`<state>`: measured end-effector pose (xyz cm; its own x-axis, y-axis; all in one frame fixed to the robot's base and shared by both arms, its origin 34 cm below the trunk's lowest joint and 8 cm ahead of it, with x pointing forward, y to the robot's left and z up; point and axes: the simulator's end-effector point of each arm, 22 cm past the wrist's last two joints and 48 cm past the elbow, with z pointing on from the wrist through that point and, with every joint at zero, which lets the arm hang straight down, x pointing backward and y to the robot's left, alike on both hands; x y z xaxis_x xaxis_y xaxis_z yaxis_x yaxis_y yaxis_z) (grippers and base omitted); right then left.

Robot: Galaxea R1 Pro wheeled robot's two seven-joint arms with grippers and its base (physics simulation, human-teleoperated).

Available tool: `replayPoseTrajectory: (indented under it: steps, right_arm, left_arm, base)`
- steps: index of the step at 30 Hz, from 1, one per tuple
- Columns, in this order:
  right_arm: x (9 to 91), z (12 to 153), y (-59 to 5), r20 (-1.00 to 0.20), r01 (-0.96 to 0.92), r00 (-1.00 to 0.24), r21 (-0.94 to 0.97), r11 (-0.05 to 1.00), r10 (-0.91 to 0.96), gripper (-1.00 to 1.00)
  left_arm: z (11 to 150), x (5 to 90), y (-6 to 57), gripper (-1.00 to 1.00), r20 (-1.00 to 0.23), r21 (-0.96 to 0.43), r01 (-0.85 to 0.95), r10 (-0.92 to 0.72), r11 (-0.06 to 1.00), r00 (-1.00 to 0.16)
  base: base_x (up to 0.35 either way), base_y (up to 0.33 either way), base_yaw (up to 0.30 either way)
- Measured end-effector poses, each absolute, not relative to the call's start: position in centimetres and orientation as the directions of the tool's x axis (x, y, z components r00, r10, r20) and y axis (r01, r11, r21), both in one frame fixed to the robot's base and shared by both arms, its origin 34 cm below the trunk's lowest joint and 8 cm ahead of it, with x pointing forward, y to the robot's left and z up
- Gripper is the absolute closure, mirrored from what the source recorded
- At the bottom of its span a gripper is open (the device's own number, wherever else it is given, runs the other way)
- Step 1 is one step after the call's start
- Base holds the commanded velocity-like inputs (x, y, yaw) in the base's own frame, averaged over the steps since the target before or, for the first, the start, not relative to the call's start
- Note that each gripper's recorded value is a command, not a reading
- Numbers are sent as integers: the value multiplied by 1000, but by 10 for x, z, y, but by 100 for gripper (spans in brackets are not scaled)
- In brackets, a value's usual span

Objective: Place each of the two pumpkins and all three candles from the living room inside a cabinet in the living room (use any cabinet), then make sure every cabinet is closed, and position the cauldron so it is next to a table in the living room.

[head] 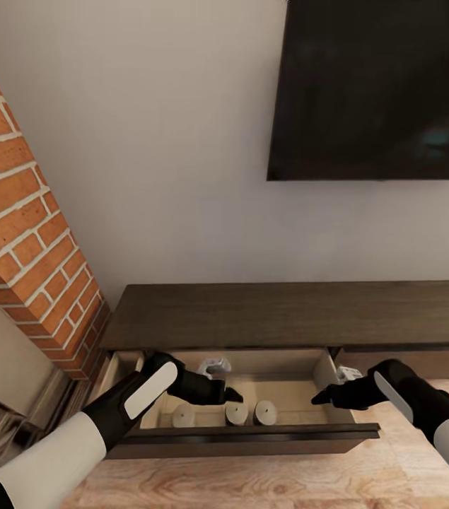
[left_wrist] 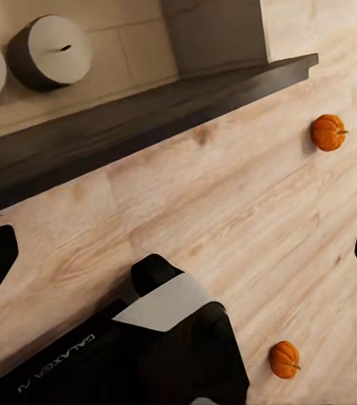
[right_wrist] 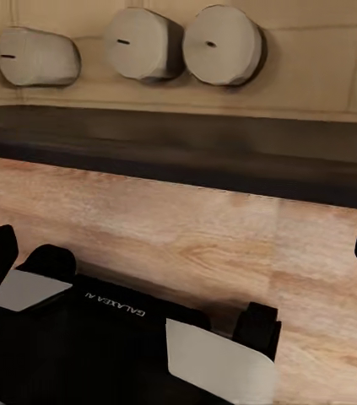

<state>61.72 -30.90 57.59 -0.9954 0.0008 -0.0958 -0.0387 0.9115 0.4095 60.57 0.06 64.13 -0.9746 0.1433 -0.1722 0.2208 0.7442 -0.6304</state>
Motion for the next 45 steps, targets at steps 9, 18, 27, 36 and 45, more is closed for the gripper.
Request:
replayPoseTrajectory:
  steps: [9, 18, 27, 36, 45]
  right_arm:
    - [607, 585, -303, -72, -66, -997, 407, 911, -41, -100]
    - [600, 591, -300, -59, -92, -995, 395, 914, -75, -100]
    - [551, 547, -307, -23, -162, -986, 340, 927, -164, -100]
    - [529, 482, -266, -176, -265, -958, 234, 935, -228, -100]
    - [535, 457, -232, -394, -229, -888, -66, 971, -236, -100]
  left_arm:
    - [650, 595, 2, -100, -144, -628, 217, 162, 747, -976]
    - [631, 536, -7, -100, -76, -610, 256, 265, 750, -961]
    - [556, 481, 23, -100, 53, -535, 121, 177, 836, -983]
    - [475, 486, 80, -100, -68, -339, -59, -87, 939, -994]
    - [456, 512, 155, -100, -285, -133, -150, -183, 980, -941]
  base:
    - [-244, 0, 0]
    - [-206, 0, 0]
    - [-5, 0, 0]
    - [0, 0, 0]
    - [0, 0, 0]
